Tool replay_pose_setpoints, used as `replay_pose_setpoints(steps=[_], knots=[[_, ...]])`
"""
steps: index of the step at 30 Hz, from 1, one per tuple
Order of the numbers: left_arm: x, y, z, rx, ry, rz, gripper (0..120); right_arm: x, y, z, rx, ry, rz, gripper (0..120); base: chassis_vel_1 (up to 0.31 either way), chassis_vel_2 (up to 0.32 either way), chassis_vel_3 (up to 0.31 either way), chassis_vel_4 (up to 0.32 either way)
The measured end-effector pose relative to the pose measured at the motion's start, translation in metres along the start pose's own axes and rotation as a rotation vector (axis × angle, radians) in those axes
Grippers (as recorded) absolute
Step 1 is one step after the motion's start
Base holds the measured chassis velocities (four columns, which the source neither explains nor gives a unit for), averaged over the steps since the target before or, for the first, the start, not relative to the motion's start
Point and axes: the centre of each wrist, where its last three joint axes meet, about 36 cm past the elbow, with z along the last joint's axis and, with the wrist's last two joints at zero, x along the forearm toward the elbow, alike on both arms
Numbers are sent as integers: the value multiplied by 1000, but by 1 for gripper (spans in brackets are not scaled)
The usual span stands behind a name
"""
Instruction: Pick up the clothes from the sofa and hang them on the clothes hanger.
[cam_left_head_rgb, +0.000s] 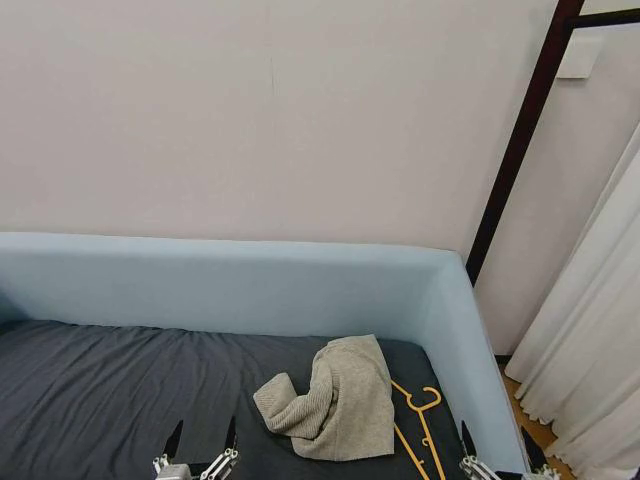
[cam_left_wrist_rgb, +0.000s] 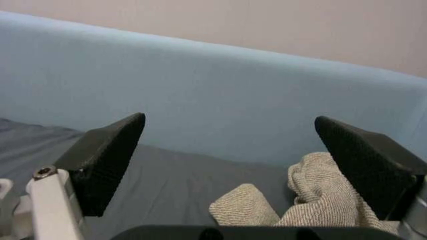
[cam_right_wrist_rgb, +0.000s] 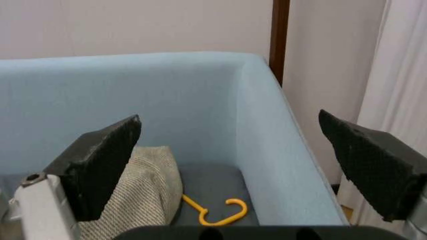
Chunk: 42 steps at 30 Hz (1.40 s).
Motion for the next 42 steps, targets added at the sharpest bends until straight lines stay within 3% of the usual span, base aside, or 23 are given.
replay_pose_setpoints(steps=[16,27,33,42], knots=[[3,0,4,-8,12,-6,100,-1,-2,2,-1,37,0,100,0,0,0,0],[9,6,7,-30,24,-7,100,-23,-9,-11,-59,160,-80,100,0,0,0,0],[9,5,12,-30,26,-7,100,-59,-13,-27,-87,234,-158,100,0,0,0,0],[9,6,12,-35,19,-7,100,-151,-5,-52,-73,366,-346,100,0,0,0,0]])
